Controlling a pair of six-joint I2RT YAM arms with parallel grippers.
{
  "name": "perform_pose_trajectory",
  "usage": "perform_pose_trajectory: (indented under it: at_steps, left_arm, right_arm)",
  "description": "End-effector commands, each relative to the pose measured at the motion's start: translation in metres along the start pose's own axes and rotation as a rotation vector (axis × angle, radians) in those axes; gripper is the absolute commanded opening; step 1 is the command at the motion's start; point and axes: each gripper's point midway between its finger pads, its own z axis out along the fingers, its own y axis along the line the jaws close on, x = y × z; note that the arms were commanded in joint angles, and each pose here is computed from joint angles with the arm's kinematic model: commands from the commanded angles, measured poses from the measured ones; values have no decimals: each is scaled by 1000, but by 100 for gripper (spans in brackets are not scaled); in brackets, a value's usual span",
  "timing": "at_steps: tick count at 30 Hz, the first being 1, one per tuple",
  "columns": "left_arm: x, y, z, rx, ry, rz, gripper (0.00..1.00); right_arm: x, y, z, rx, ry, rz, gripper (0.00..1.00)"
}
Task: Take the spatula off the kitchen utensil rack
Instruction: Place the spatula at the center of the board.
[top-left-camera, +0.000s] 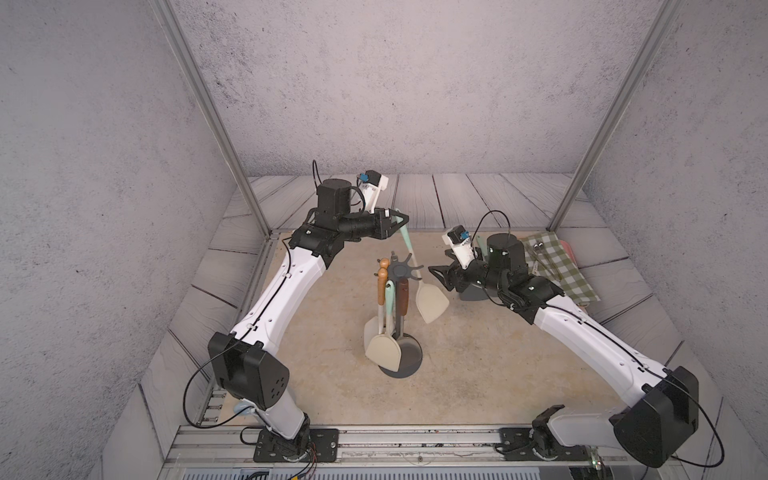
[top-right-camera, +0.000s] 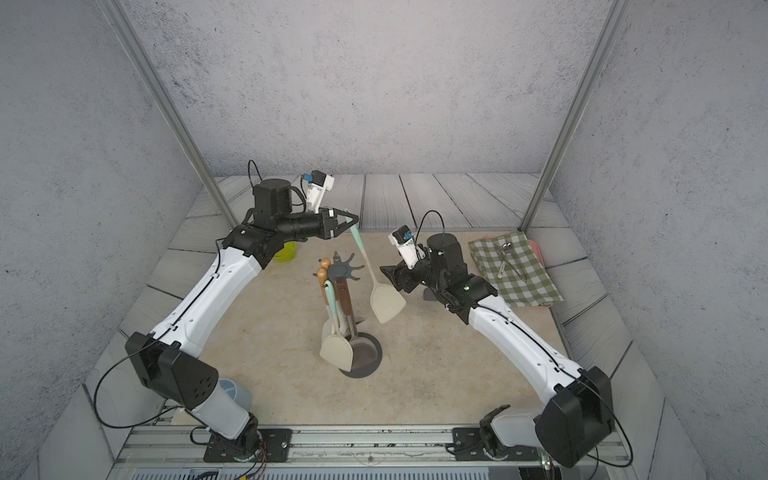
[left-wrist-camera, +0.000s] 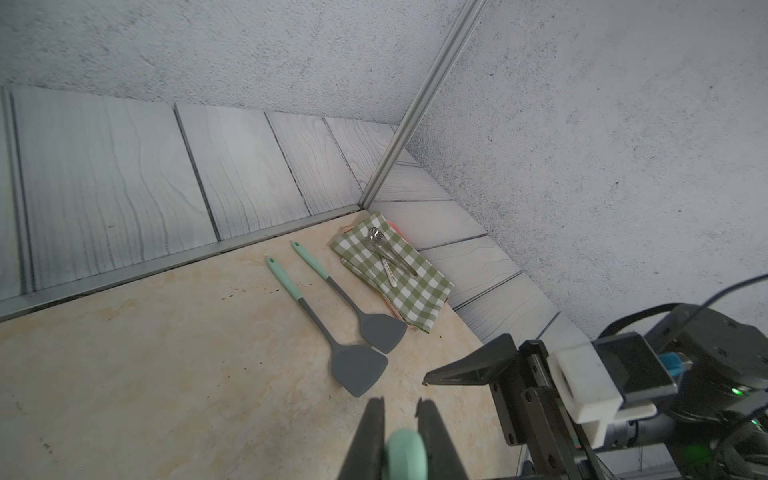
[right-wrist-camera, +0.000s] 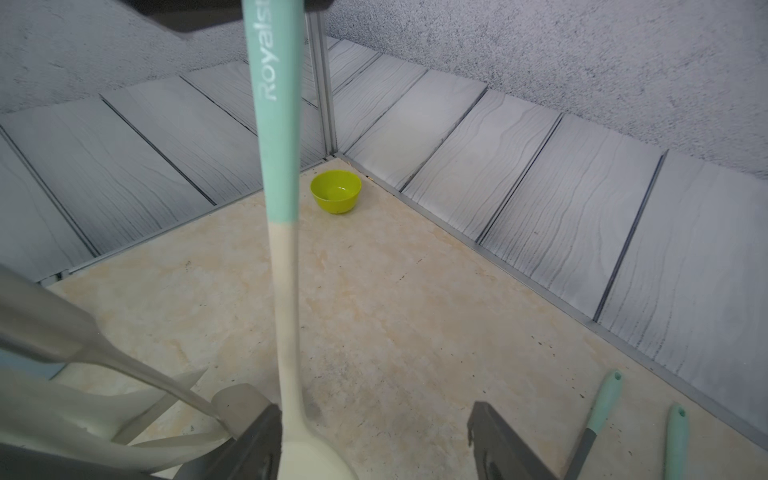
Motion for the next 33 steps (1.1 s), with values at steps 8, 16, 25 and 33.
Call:
perform_pose_trajectory:
  at_steps: [8,16,25,33]
  left_arm:
    - [-6,-2,12,103,-18,-18,0]
    - [-4,1,15,106,-19,-29,0]
    - [-1,17,13,7,-36,-69,44]
    - [30,55,-54,-411,-116,-78,99]
  right_arm:
    - [0,27,29,-221,-1,106,63]
    - [18,16,43,-170,35,143,33]
    - [23,14,34,-126,37,163,0]
    - [39,0,25,-15,78,212,0]
